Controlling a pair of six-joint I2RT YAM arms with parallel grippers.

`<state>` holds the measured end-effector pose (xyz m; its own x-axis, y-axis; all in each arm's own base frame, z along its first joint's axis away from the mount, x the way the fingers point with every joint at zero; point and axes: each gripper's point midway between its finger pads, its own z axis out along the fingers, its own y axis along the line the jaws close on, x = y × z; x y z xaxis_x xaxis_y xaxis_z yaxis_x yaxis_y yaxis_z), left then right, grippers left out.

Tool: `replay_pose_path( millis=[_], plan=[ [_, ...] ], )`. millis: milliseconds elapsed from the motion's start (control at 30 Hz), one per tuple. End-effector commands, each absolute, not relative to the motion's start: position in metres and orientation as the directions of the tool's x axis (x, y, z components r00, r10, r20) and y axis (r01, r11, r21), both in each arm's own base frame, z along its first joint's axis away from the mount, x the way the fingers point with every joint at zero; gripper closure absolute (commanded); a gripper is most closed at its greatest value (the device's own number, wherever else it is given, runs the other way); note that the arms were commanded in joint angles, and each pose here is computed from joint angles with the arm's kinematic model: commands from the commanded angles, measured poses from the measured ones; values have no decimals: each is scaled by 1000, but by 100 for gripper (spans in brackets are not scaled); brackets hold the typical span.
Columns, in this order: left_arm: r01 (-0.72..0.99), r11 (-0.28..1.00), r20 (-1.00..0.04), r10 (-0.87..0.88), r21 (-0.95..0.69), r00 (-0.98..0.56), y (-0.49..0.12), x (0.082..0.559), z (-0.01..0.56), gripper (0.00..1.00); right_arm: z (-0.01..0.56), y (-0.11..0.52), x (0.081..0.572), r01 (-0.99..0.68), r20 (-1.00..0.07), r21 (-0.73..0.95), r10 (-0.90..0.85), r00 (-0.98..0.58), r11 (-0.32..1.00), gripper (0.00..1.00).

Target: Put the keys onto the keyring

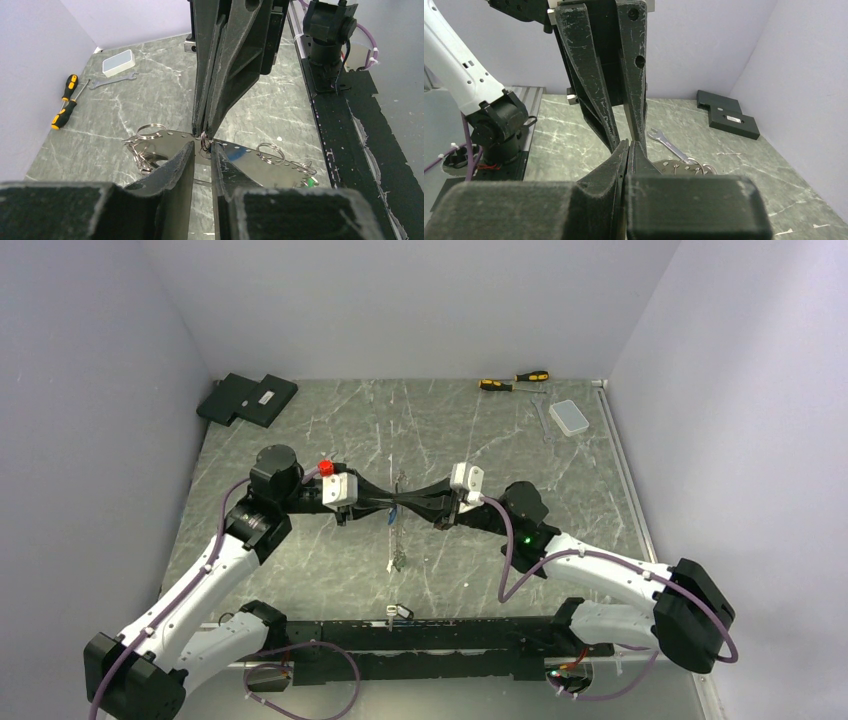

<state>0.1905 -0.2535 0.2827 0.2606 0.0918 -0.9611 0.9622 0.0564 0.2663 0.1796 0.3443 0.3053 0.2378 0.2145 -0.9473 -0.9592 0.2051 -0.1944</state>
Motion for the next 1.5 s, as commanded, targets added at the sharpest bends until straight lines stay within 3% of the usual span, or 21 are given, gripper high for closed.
replay_pose_path(
  millis=[0, 200, 367, 533, 733, 1033, 1467],
  plan=[
    [956, 59, -957, 61, 287, 284, -253, 189, 302, 77, 334, 345, 175, -947, -910, -248, 286, 299, 203, 100],
    [957, 68, -958, 69, 282, 277, -252, 191, 302, 100, 332, 347, 175, -949, -913, -247, 282, 295, 194, 100],
    [960, 106, -962, 122, 258, 245, -249, 201, 294, 100, 330, 346, 176, -951, -920, -237, 268, 286, 199, 100],
    [950, 194, -956, 212, 244, 202, -242, 221, 287, 100, 314, 341, 188, -946, -944, -191, 213, 250, 262, 64],
    [935, 319, -951, 305, 157, 56, -233, 247, 274, 100, 284, 333, 206, -927, -979, -127, 104, 174, 352, 51],
    [875, 485, -950, 271, -2, -153, -229, 269, 276, 100, 261, 347, 222, -916, -995, 15, 94, 26, 402, 43],
    [742, 636, -932, 95, -213, -348, -230, 287, 280, 100, 261, 372, 258, -865, -993, 64, 116, -6, 498, 39]
  ],
)
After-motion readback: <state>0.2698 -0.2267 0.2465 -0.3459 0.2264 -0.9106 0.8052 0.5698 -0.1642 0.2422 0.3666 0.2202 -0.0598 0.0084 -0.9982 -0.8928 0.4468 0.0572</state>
